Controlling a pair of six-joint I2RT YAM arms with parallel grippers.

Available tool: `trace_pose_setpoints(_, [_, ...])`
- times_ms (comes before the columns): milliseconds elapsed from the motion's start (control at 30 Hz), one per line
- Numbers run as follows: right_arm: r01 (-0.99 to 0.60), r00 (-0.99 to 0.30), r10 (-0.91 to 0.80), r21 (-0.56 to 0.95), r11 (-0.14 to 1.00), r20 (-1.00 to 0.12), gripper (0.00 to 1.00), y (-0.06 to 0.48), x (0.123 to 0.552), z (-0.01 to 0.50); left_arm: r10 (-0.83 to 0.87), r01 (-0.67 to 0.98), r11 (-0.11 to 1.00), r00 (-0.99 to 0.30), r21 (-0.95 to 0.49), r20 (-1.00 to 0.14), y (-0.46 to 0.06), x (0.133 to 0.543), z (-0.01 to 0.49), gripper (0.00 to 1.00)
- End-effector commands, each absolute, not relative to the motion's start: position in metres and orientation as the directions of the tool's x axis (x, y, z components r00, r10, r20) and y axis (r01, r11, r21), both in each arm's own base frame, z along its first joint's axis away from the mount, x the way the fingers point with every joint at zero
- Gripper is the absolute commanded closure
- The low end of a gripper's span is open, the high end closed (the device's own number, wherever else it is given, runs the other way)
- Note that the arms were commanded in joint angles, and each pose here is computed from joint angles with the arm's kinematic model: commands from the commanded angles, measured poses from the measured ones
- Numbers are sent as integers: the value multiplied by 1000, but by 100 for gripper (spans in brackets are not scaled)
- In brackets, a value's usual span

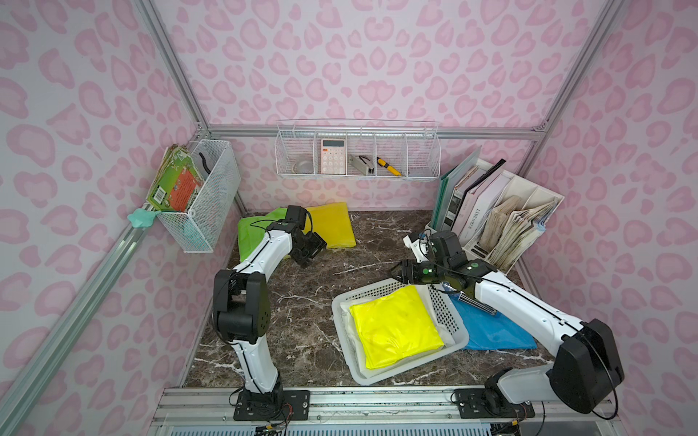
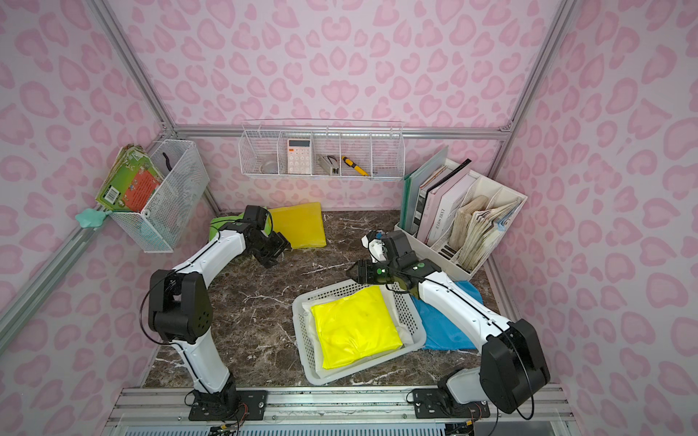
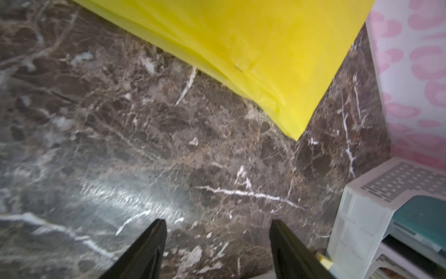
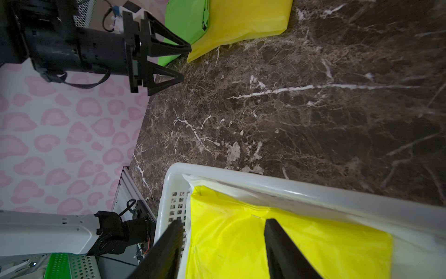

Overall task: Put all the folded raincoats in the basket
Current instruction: Move the raincoat to the center of the board.

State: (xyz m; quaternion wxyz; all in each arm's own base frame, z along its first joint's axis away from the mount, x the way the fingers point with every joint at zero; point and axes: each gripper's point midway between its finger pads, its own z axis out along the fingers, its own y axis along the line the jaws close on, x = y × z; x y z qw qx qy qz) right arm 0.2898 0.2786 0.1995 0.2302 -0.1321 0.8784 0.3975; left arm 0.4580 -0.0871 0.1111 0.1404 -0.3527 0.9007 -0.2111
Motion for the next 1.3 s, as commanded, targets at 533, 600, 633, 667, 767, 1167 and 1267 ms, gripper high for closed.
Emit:
trace_pose_setpoints(533, [-421,-871,-86,642,642,-484,42,273,272,201,-837,-708,493,-545,-505,-53,-79,522,23,32])
trace_pose_setpoints(600, [-415,-875,-91,641,646,-475,42,273,270,196,-845,-719,481,-533,-502,-46,-79,523,13,36])
trace_pose_setpoints(633, [-411,-878,-94,638,651,-470,42,272,270,193,-847,-719,478,-529,-505,-49,-79,526,11,39])
trace_pose_setpoints(667, [-408,-881,-97,638,653,-463,42,271,269,191,-851,-724,473,-523,-502,-48,-78,526,7,40])
trace_pose_setpoints(767, [-405,-886,-109,636,657,-452,42,270,266,186,-862,-731,457,-506,-507,-47,-77,532,1,53])
trace_pose_setpoints(1167, [-402,-889,-107,648,647,-445,45,273,267,188,-865,-742,447,-501,-499,-31,-93,486,18,100])
trace_pose_setpoints(1267, [-416,-881,-104,652,634,-461,44,276,269,194,-868,-753,439,-497,-489,-14,-108,449,29,100])
